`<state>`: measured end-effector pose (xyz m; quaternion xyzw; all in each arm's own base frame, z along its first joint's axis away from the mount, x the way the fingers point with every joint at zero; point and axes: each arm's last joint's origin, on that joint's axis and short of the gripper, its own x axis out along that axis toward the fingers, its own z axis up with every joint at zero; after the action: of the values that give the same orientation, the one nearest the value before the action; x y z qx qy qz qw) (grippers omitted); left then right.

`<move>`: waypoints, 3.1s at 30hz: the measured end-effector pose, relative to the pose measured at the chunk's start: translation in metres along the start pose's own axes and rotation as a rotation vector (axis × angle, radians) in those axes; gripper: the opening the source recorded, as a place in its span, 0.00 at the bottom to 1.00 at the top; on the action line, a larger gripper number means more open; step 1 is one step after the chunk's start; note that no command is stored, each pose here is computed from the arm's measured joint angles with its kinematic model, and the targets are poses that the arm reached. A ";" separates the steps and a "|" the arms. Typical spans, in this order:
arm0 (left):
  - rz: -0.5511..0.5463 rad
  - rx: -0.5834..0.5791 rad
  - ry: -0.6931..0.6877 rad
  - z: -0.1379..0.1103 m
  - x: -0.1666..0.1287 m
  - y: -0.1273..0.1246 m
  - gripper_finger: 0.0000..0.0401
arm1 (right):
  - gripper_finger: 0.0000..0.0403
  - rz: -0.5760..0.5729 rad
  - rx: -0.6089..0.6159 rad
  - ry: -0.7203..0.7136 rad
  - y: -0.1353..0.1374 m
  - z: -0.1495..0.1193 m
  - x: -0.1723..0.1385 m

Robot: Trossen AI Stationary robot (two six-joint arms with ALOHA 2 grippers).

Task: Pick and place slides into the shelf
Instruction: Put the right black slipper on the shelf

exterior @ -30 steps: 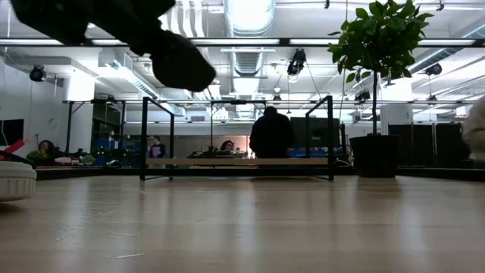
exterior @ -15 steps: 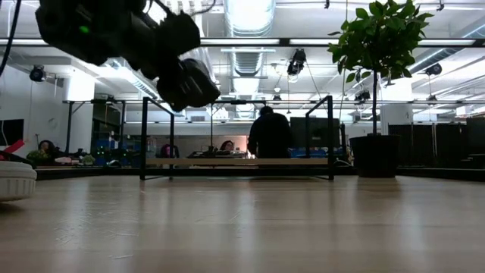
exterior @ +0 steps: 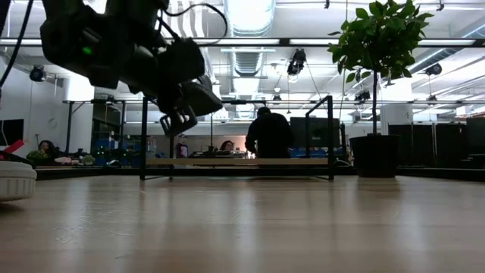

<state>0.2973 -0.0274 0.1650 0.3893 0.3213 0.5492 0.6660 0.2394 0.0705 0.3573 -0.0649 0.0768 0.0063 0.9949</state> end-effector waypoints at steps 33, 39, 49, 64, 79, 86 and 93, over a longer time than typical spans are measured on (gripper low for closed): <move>-0.005 0.178 0.026 -0.021 0.020 -0.039 0.06 | 0.30 0.003 0.006 0.038 0.002 -0.014 0.002; 0.043 0.157 0.088 -0.024 0.027 -0.037 0.06 | 0.30 0.003 0.006 0.042 0.002 -0.015 0.003; 0.045 0.172 0.099 -0.030 0.031 -0.044 0.06 | 0.30 0.003 0.005 0.043 0.002 -0.016 0.003; 0.036 0.240 0.097 -0.041 0.032 -0.062 0.06 | 0.30 0.003 0.013 0.044 0.002 -0.016 0.003; 0.035 0.236 0.105 -0.041 0.037 -0.061 0.14 | 0.30 0.004 0.011 0.050 0.002 -0.018 0.003; -0.003 0.210 0.066 -0.037 0.037 -0.056 0.25 | 0.30 0.003 0.021 0.050 0.002 -0.018 0.003; -0.004 0.212 0.065 -0.038 0.036 -0.056 0.36 | 0.30 0.003 0.025 0.051 0.002 -0.018 0.003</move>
<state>0.2990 0.0093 0.0975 0.4392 0.3998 0.5231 0.6113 0.2396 0.0706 0.3387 -0.0523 0.1021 0.0053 0.9934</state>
